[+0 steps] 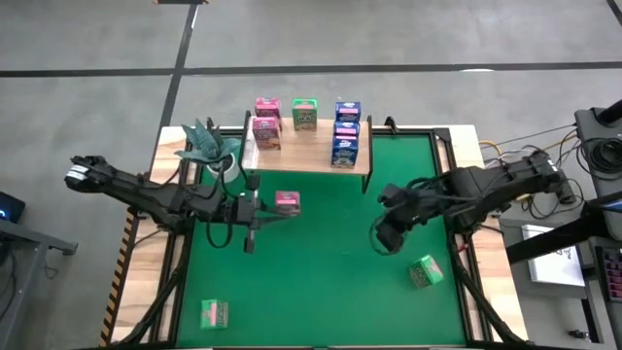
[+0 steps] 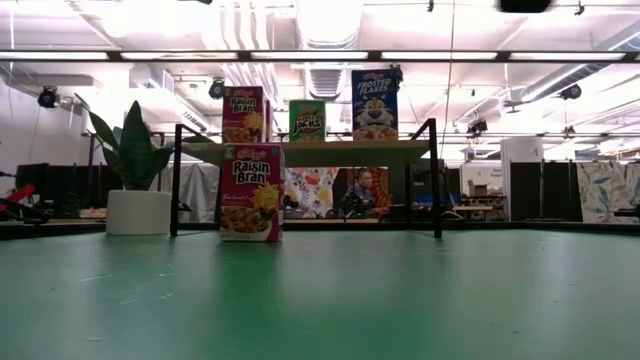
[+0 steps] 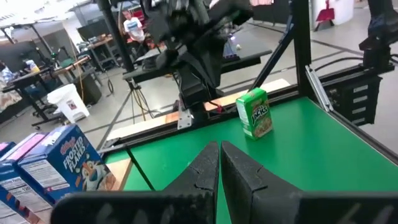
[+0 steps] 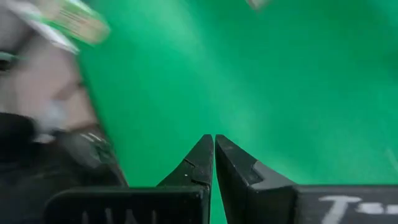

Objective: Stack cereal on shelf
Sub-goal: Put the right green cereal box on the shelf aligned with the other green cereal box

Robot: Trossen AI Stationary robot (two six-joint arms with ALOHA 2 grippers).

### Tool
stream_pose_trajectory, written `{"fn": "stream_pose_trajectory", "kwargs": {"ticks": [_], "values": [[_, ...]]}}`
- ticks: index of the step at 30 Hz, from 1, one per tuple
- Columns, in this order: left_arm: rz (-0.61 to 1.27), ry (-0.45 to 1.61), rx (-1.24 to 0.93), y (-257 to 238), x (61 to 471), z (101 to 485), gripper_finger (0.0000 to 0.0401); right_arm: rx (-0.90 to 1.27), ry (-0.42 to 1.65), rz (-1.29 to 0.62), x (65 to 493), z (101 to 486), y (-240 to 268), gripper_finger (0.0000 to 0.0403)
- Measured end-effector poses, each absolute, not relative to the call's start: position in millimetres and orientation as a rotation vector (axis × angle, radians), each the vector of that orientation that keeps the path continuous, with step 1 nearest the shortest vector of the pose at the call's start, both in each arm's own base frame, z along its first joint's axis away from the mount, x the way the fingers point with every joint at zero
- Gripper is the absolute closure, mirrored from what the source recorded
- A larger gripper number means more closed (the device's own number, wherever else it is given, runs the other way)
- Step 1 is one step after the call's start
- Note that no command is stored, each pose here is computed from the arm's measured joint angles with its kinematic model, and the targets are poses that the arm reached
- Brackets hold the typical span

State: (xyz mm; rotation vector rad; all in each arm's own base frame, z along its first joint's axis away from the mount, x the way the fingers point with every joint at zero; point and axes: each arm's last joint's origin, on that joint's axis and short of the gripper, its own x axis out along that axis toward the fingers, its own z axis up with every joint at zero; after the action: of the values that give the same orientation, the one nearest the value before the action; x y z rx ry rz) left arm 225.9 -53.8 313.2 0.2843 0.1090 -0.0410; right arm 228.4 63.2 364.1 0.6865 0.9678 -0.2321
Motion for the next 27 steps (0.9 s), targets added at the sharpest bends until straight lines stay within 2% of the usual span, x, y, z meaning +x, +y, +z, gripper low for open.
{"fn": "stream_pose_trajectory", "kwargs": {"ticks": [5,8,14,21,24,27], "values": [[-0.044,0.127,0.293,-53.8,226.0,311.4,0.0401,0.858,1.405,-0.523,214.5,350.7,78.1,0.0394],[-0.045,0.132,0.294,-53.7,225.5,311.2,0.0401,0.899,1.533,-0.592,208.0,343.6,94.5,0.0394],[-0.045,0.139,0.296,-53.6,225.2,310.6,0.0401,0.948,1.555,-0.625,197.0,331.2,128.3,0.0394],[-0.045,0.139,0.296,-53.6,225.2,310.8,0.0401,0.928,1.54,-0.751,174.4,313.3,155.3,0.0393],[-0.045,0.138,0.296,-53.6,225.2,311.0,0.0401,0.945,1.536,-0.795,168.9,309.4,160.1,0.0378],[-0.045,0.138,0.296,-53.6,225.2,311.0,0.0401,0.945,1.533,-0.813,165.3,306.6,161.2,0.0344]]}}
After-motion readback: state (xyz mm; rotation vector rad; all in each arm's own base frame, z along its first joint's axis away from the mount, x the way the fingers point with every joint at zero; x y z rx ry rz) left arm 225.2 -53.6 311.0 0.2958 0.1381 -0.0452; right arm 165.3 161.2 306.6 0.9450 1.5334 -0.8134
